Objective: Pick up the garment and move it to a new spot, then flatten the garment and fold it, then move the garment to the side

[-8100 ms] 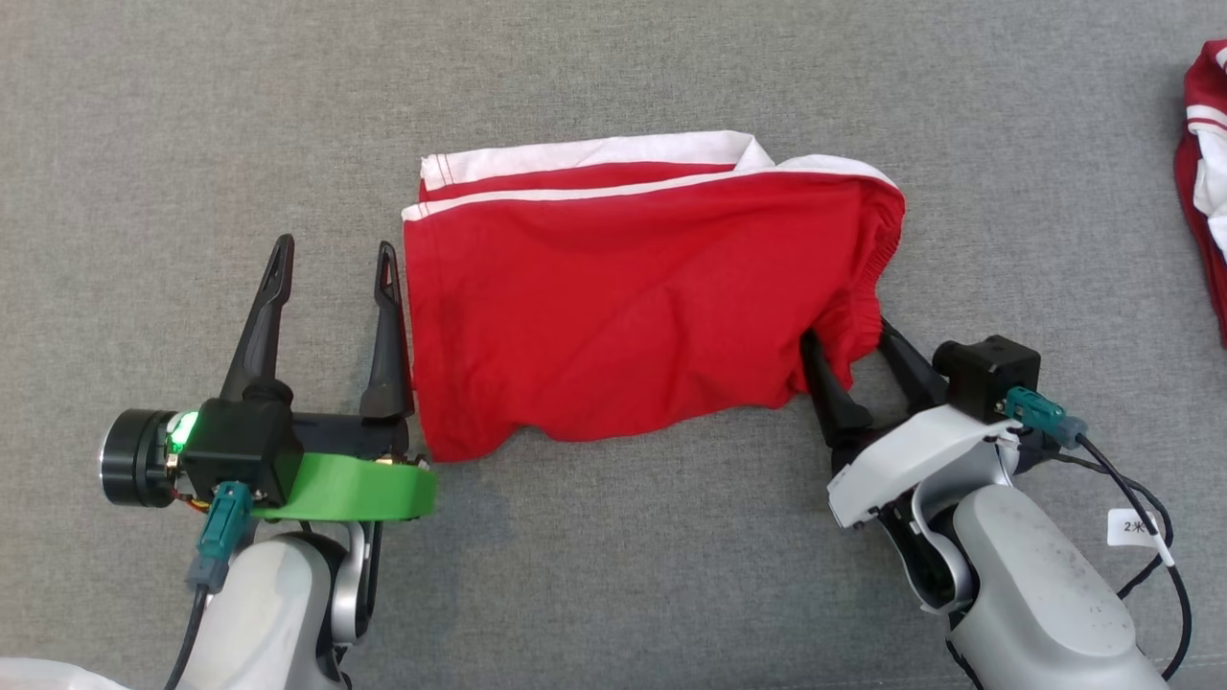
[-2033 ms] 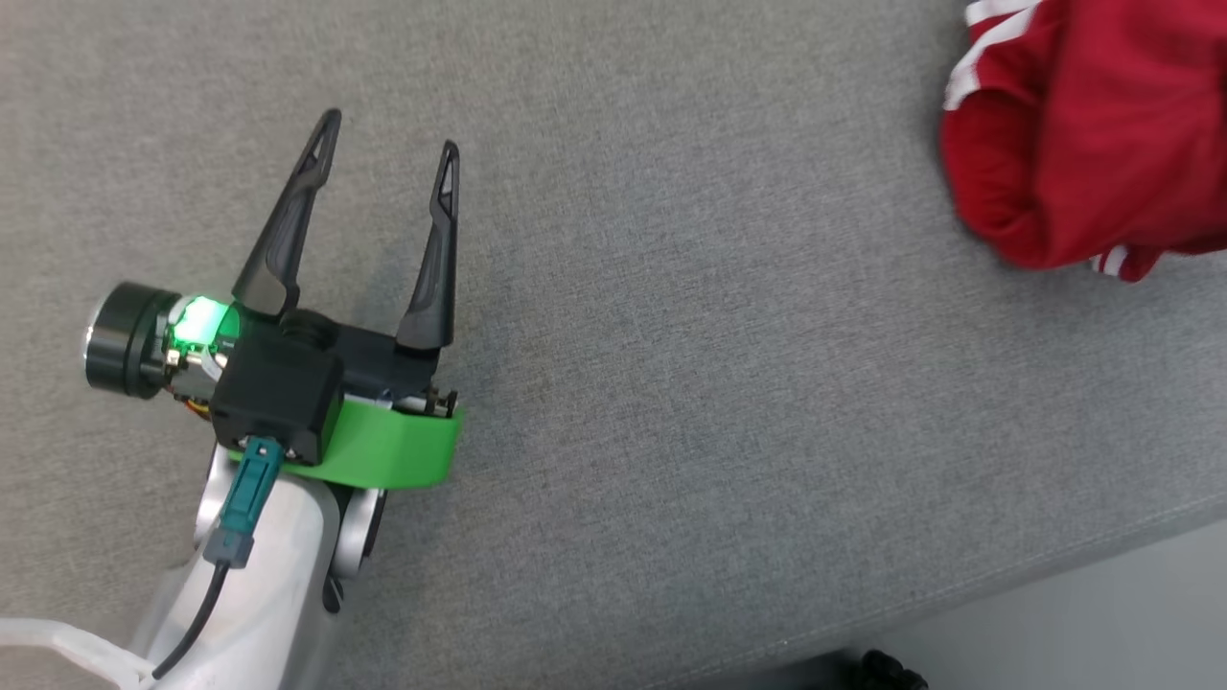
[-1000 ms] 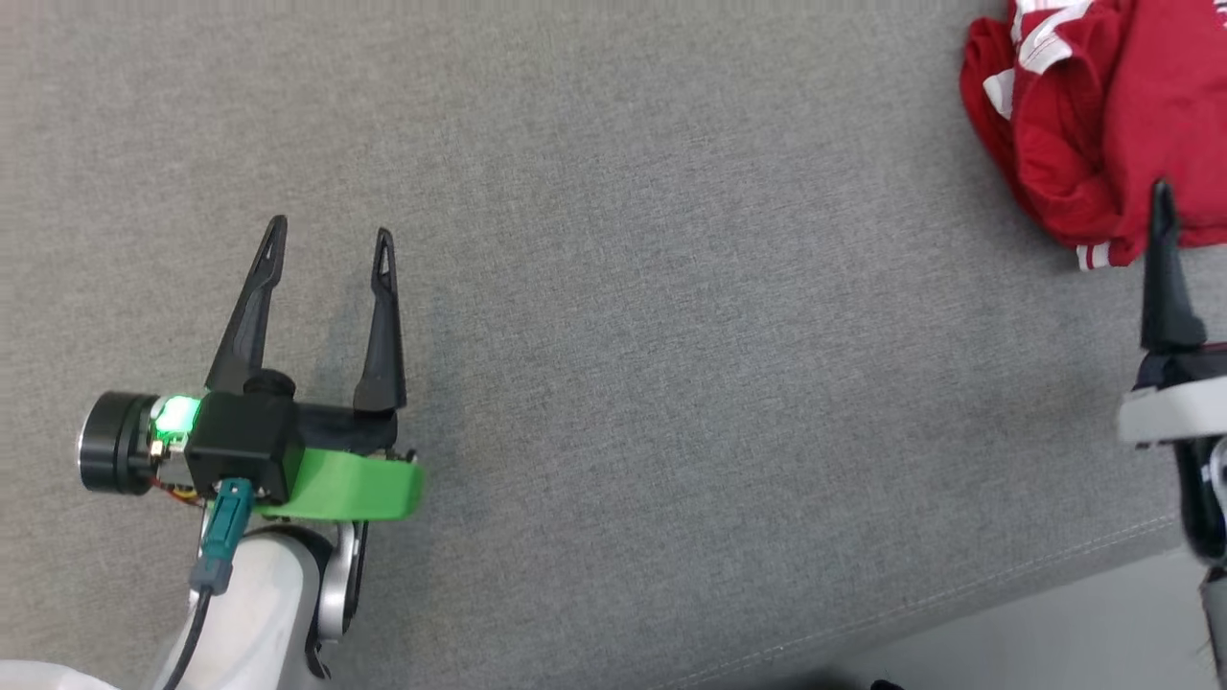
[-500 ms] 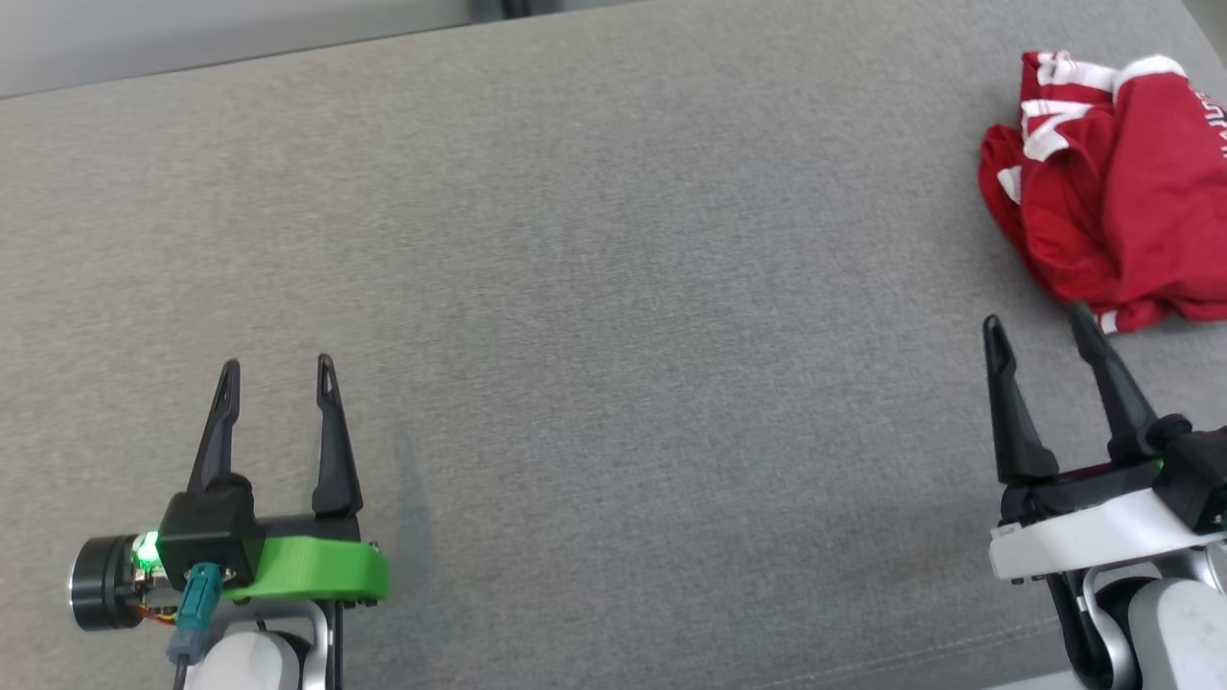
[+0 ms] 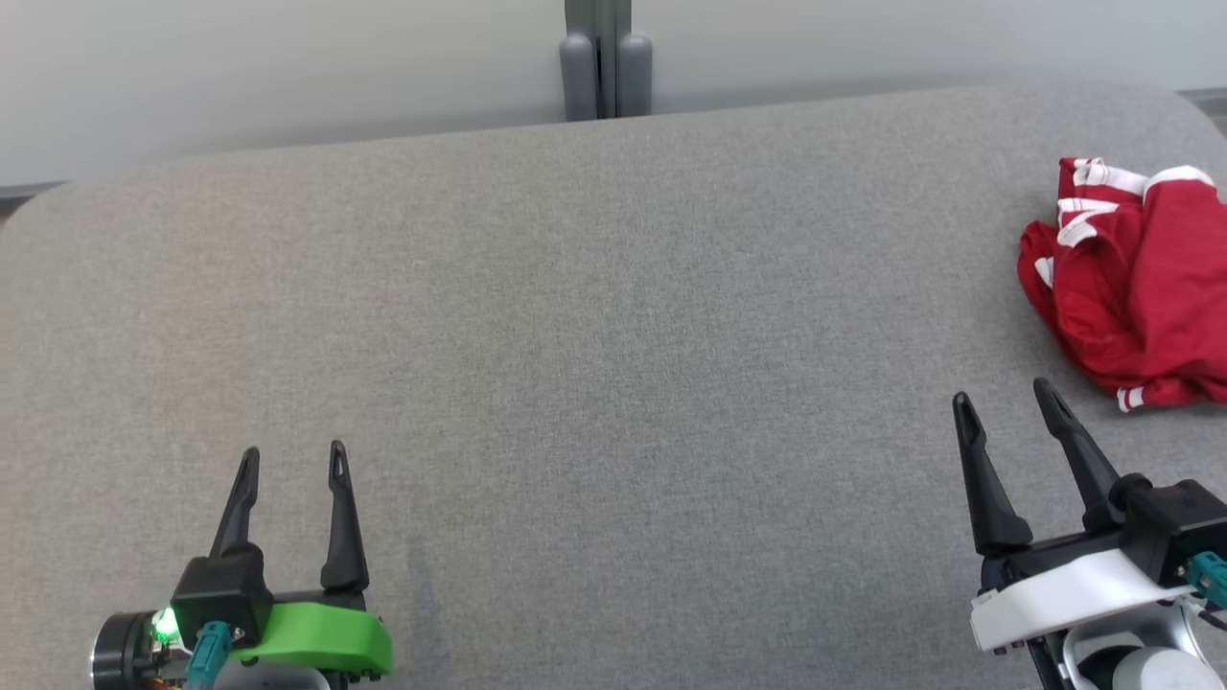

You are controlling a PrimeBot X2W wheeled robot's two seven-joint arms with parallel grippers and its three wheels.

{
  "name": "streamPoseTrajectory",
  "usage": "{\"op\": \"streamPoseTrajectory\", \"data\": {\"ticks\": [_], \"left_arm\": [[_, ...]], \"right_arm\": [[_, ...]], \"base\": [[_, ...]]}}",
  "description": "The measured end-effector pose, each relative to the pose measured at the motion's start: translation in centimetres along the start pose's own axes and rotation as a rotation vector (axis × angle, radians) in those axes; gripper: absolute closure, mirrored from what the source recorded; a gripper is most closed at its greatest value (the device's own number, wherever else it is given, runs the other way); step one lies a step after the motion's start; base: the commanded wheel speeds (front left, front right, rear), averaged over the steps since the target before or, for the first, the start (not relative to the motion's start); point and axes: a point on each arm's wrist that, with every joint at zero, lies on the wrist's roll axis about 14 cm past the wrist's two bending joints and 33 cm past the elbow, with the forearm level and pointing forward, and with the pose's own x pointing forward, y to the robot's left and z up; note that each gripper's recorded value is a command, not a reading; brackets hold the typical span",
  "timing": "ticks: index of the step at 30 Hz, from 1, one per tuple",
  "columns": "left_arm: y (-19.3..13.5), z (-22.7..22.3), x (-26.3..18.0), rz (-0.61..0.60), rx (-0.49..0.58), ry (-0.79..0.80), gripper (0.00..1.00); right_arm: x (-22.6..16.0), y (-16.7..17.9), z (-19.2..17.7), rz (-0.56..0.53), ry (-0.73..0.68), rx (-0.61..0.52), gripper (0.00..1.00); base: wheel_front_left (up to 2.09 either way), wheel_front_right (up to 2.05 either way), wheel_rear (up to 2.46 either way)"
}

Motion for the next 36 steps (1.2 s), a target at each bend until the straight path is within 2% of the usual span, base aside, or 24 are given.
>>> {"op": "streamPoseTrajectory", "data": {"ticks": [13,34,35,36], "left_arm": [[0.0,0.4,-1.2,-0.008,0.003,-0.005,0.0],[0.0,0.3,-1.1,-0.011,0.029,-0.006,0.0],[0.0,0.4,-1.0,-0.013,0.03,-0.009,1.0],[0.0,0.1,-1.1,-0.013,0.029,-0.001,1.0]], "right_arm": [[-1.7,0.4,0.8,-0.01,-0.008,-0.002,0.0],[-1.5,0.7,0.3,0.002,-0.001,0.009,0.0],[-1.5,0.7,0.3,0.002,-0.001,0.009,1.0],[-1.6,0.7,0.1,0.001,0.007,0.011,1.0]], "base": [[0.0,0.0,0.0],[0.0,0.0,0.0],[0.0,0.0,0.0],[0.0,0.0,0.0]]}}
